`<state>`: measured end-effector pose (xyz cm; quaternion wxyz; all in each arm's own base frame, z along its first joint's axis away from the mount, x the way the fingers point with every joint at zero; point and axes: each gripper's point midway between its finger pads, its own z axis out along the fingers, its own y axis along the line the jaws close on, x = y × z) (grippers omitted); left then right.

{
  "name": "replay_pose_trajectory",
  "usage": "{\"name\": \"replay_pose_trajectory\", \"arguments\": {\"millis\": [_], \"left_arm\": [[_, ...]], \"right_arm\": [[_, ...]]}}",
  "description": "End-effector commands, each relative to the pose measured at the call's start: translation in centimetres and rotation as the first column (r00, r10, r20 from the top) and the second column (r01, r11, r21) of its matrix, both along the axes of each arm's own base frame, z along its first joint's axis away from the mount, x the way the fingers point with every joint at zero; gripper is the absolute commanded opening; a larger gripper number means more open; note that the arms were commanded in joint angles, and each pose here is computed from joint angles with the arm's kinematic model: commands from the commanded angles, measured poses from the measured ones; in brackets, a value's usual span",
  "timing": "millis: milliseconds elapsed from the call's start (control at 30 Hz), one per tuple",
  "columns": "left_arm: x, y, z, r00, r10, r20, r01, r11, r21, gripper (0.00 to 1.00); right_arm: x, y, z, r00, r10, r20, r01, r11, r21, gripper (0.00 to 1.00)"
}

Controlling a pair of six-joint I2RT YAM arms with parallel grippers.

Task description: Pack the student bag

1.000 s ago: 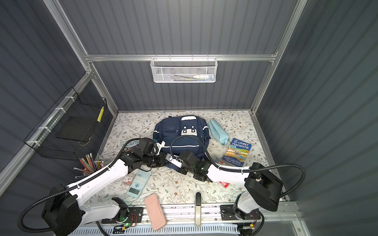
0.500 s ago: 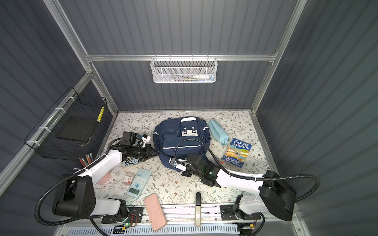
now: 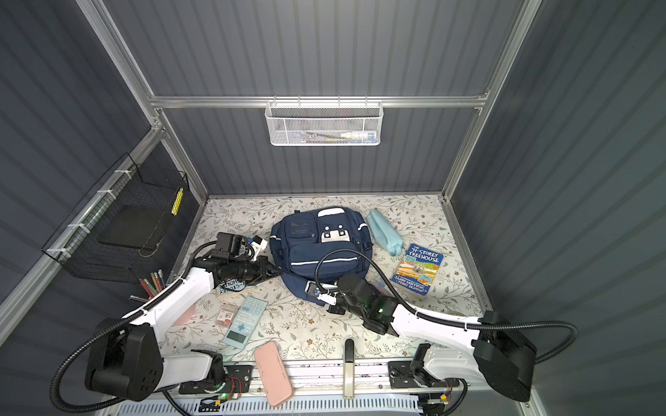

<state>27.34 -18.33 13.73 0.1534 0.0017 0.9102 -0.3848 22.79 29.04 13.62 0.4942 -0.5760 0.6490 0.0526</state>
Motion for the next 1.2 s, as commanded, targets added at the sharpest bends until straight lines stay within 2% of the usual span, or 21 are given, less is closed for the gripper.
{"name": "replay_pose_trajectory", "arguments": {"millis": [0,100,167,200,233,267,467,533,633,733,833,867,933,967,1067,1167], "left_arm": [[1.4,1.8,0.5,0.987,0.125,0.105,-0.134,0.988,0.078,0.00],[0.3,2.2,1.4,0.983,0.137,0.122,-0.146,0.987,0.073,0.00],[-0.2,1.2,1.8,0.990,0.101,0.103,-0.104,0.994,0.024,0.00],[-0.4,0.4,1.8,0.992,0.082,0.097,-0.082,0.997,-0.004,0.00],[-0.5,-0.4,1.6,0.993,0.065,0.097,-0.063,0.998,-0.022,0.00],[-0.6,-1.2,1.6,0.994,0.047,0.101,-0.044,0.998,-0.034,0.00],[-0.4,-4.0,2.3,0.991,-0.012,0.132,0.021,0.998,-0.066,0.00],[-0.5,-4.9,2.4,0.991,-0.035,0.128,0.044,0.997,-0.065,0.00],[-0.7,-6.2,2.6,0.990,-0.054,0.130,0.066,0.994,-0.086,0.00],[-1.0,-6.5,2.9,0.990,-0.058,0.131,0.071,0.993,-0.095,0.00],[-1.3,-6.0,2.7,0.989,-0.057,0.139,0.067,0.995,-0.068,0.00],[-1.3,-5.6,2.5,0.988,-0.055,0.142,0.061,0.997,-0.041,0.00],[-1.4,-4.9,1.8,0.989,-0.053,0.139,0.052,0.999,0.014,0.00],[-1.4,-4.4,1.3,0.989,-0.046,0.137,0.040,0.998,0.046,0.00],[-0.8,-2.6,-0.5,0.993,-0.012,0.116,-0.004,0.990,0.142,0.00],[0.7,-0.5,-1.6,0.993,0.052,0.107,-0.069,0.985,0.157,0.00]], "right_arm": [[2.8,-4.0,-2.7,0.991,-0.136,-0.004,0.134,0.982,-0.130,0.02],[4.7,-5.6,-2.6,0.981,-0.195,-0.008,0.192,0.973,-0.127,0.06],[4.8,-5.3,-2.0,0.984,-0.176,-0.015,0.173,0.979,-0.104,0.19],[4.1,-4.5,-1.8,0.991,-0.126,-0.039,0.122,0.989,-0.086,0.29],[2.9,-3.5,-1.5,0.996,-0.051,-0.074,0.048,0.998,-0.052,0.46],[2.3,-2.7,-0.9,0.997,-0.015,-0.081,0.014,1.000,-0.017,0.54],[1.1,1.0,2.3,0.994,0.045,-0.104,-0.030,0.989,0.142,0.67],[-0.2,3.4,2.7,0.986,0.108,-0.125,-0.089,0.984,0.152,0.73],[-0.5,5.7,2.3,0.976,0.137,-0.171,-0.109,0.980,0.165,0.77],[1.2,6.6,0.6,0.979,0.078,-0.187,-0.058,0.993,0.107,0.71],[3.3,6.3,-0.8,0.988,-0.024,-0.151,0.031,0.999,0.045,0.66],[3.4,6.2,-1.2,0.988,-0.028,-0.153,0.032,0.999,0.025,0.58],[3.2,6.0,-1.7,0.986,-0.022,-0.167,0.021,1.000,-0.007,0.18],[2.9,5.9,-1.8,0.985,-0.015,-0.171,0.014,1.000,-0.012,0.02],[2.1,5.1,-1.6,0.990,0.010,-0.144,-0.008,1.000,0.010,0.00],[1.6,4.3,-1.6,0.992,0.024,-0.121,-0.024,1.000,0.000,0.00]]}}
